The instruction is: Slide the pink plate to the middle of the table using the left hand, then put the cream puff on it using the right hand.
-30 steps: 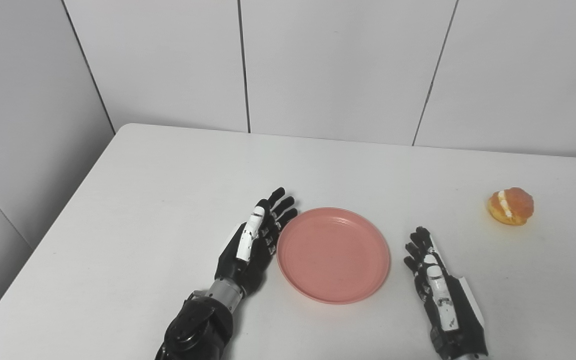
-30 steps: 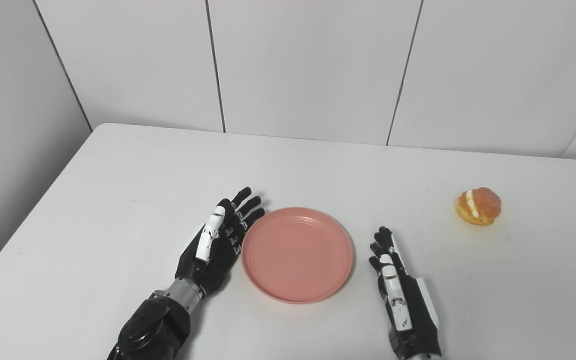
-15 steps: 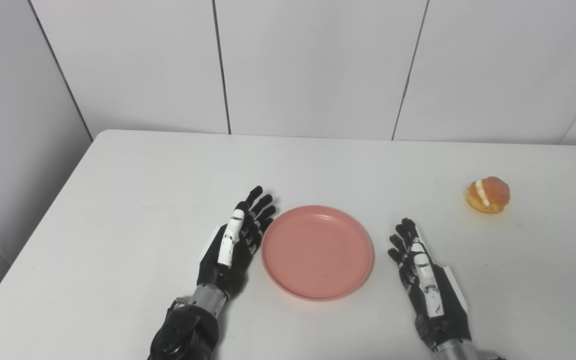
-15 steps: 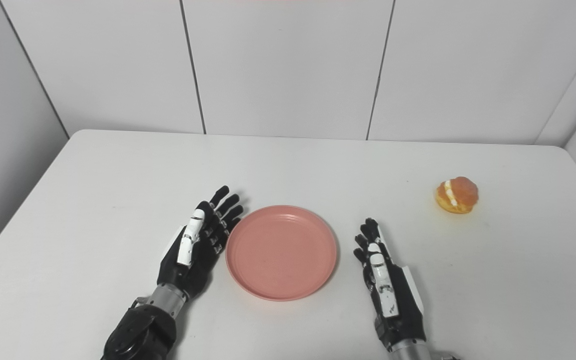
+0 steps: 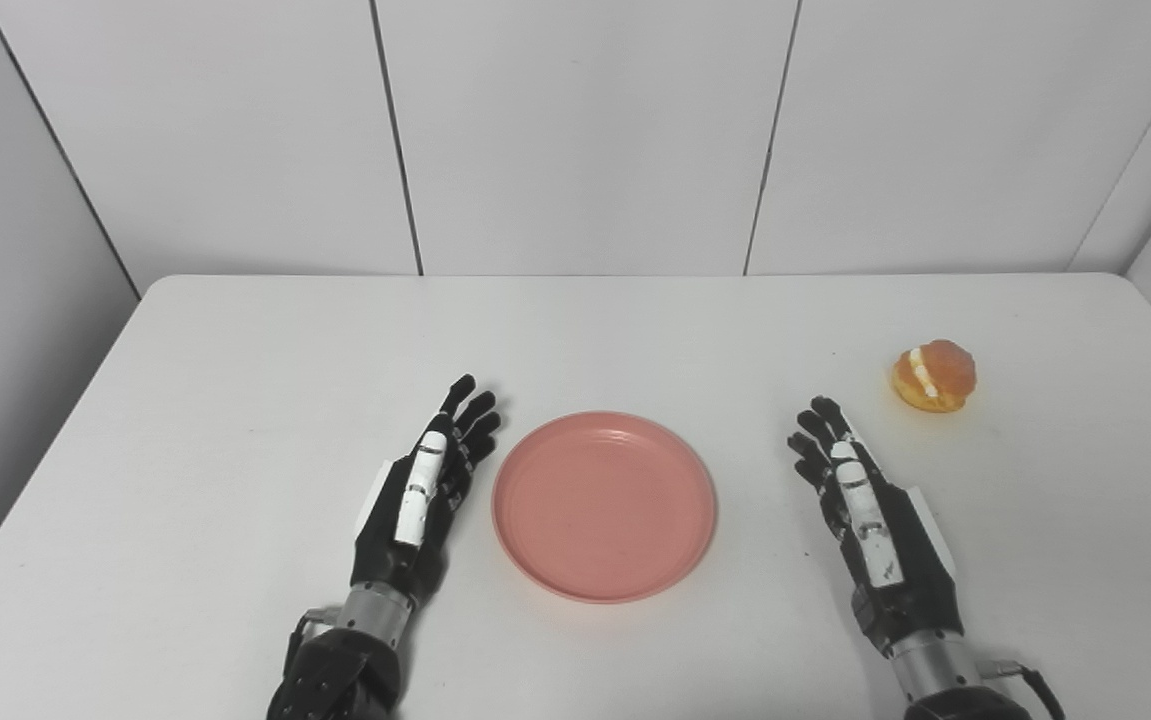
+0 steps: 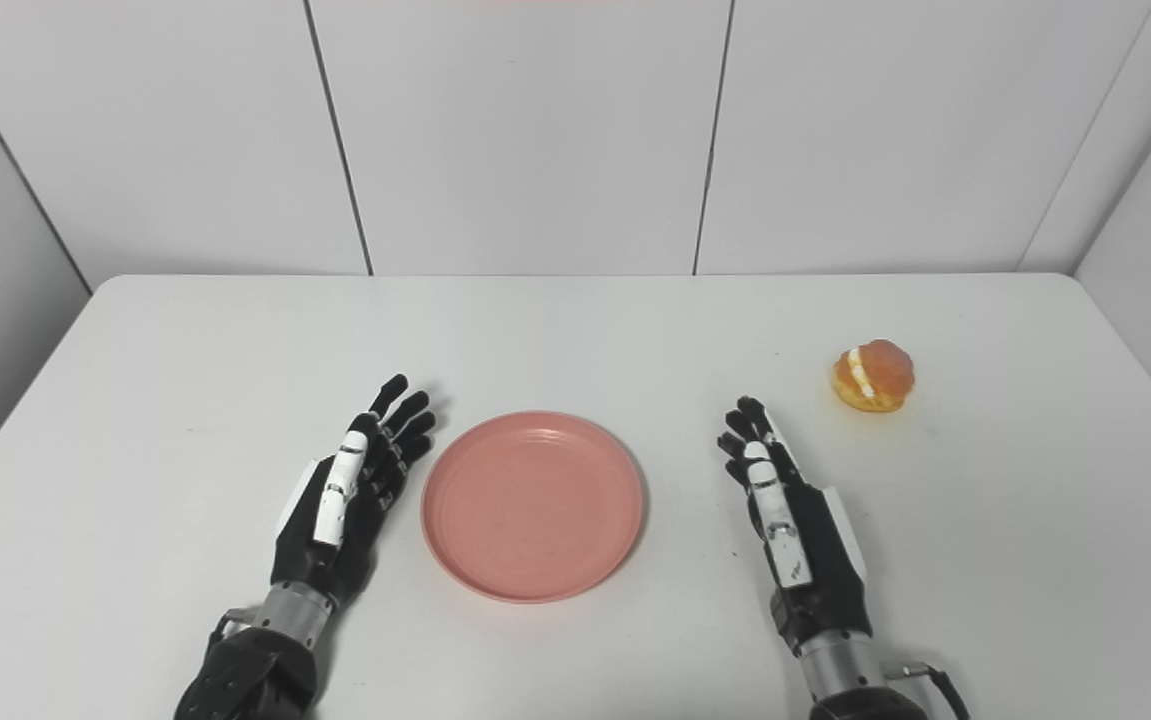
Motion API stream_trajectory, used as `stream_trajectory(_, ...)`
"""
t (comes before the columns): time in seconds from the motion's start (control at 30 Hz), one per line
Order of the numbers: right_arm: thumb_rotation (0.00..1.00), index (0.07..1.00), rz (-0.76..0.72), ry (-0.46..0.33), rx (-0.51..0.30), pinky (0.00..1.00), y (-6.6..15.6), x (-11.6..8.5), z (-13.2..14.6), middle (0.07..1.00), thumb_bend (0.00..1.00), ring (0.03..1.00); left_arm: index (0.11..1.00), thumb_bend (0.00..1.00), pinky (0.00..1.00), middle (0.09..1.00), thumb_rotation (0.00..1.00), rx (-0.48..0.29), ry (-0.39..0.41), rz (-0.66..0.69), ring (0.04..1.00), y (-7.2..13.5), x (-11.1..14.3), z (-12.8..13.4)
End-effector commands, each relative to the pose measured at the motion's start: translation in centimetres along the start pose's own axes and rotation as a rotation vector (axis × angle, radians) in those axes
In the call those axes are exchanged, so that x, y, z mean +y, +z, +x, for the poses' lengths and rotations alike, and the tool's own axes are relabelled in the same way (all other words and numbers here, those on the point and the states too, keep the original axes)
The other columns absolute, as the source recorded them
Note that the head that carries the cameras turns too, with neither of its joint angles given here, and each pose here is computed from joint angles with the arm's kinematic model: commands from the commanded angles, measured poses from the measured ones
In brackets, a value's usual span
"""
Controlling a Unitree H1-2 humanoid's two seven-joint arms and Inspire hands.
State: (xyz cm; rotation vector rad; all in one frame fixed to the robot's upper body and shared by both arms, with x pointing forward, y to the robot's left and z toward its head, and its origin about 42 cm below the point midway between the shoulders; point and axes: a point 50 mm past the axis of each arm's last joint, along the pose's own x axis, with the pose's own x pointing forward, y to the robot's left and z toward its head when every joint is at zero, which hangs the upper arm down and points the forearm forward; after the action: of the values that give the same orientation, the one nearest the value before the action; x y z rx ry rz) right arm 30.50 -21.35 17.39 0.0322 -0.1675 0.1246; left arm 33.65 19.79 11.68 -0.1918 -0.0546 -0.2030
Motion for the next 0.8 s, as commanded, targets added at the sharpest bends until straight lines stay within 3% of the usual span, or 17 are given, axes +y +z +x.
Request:
stream_trajectory(0.0, 0.84, 0.934, -0.028, -0.001, -0.086, 0.95, 2.5, -0.4, 1.3, 0.932, 0.45, 0.917, 0.931, 0.38, 0.96, 0.937, 1.00, 0.139, 0.063, -0.016, 0.937, -3.8, 1.2, -2.3)
stream_trajectory(0.2, 0.80, 0.921, -0.145, -0.025, -0.142, 0.88, 4.1, -1.6, 2.9, 0.911, 0.55, 0.890, 0.940, 0.37, 0.98, 0.940, 1.00, 0.147, 0.062, -0.024, 0.942, -4.3, 1.4, -2.3)
stream_trajectory(0.33, 0.83, 0.910, -0.210, -0.042, -0.175, 0.92, 5.4, -2.2, 3.9, 0.906, 0.61, 0.903, 0.941, 0.37, 0.97, 0.944, 1.00, 0.149, 0.058, -0.020, 0.945, -4.6, 1.5, -2.3)
stream_trajectory(0.77, 0.83, 0.911, -0.627, -0.128, -0.291, 0.77, 9.1, -4.5, 7.4, 0.881, 0.59, 0.854, 0.953, 0.33, 0.99, 0.956, 1.00, 0.156, 0.063, -0.044, 0.954, -5.6, 2.5, -2.1)
